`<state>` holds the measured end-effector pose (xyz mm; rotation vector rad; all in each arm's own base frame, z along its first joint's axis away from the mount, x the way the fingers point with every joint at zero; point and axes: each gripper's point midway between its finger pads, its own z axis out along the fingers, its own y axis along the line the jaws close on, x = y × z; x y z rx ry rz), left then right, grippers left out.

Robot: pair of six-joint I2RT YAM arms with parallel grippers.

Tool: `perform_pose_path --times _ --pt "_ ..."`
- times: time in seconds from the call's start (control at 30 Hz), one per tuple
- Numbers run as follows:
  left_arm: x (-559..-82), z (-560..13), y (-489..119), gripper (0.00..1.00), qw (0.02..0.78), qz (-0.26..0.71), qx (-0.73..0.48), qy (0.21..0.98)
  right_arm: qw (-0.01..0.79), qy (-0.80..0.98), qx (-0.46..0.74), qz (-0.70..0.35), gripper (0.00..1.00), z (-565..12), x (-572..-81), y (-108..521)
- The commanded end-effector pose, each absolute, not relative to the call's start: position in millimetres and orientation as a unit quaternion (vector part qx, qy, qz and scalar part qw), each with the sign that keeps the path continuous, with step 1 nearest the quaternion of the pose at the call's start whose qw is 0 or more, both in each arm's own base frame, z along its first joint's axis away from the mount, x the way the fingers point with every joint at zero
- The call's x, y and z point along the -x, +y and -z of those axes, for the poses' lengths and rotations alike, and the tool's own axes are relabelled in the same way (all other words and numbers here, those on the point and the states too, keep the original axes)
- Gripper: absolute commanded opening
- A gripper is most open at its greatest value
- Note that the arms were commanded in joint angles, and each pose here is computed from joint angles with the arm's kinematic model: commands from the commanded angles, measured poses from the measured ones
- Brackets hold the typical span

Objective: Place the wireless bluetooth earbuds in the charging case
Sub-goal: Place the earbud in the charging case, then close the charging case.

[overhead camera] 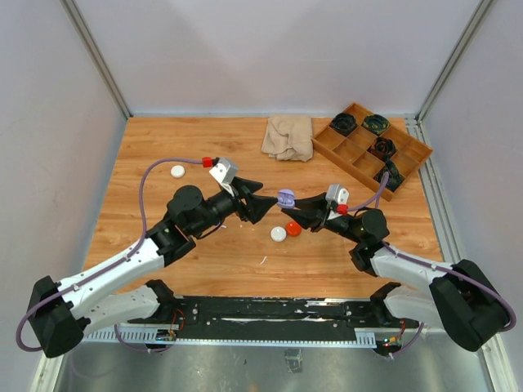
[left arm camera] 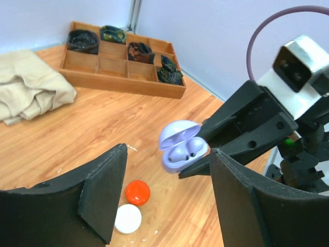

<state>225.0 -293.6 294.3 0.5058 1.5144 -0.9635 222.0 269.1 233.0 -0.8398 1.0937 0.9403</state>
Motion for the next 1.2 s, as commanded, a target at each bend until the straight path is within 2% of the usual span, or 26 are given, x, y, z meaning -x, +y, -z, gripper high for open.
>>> perform_pose_path --times 0.0,0.2,0.63,1.17 --pt "-223.8 -303.1 -291.7 0.72 0.552 0.469 -0.199 0.66 0.688 0.441 0.382 -0.432 0.01 -265.7 -218.3 270.4" --pt "-220.2 -298.1 -300.5 0.75 0.493 0.53 -0.21 0.657 0.674 0.435 0.393 -0.449 0.01 -267.8 -213.8 275.3" --pt "-208.7 -298.4 -316.3 0.75 0.435 0.599 -0.227 0.633 0.648 0.428 0.407 -0.482 0.01 -271.4 -205.9 283.2" --pt "-188.0 -321.5 -313.9 0.68 0.432 0.644 -0.27 0.571 0.554 0.487 0.424 -0.525 0.01 -233.3 -190.6 285.2"
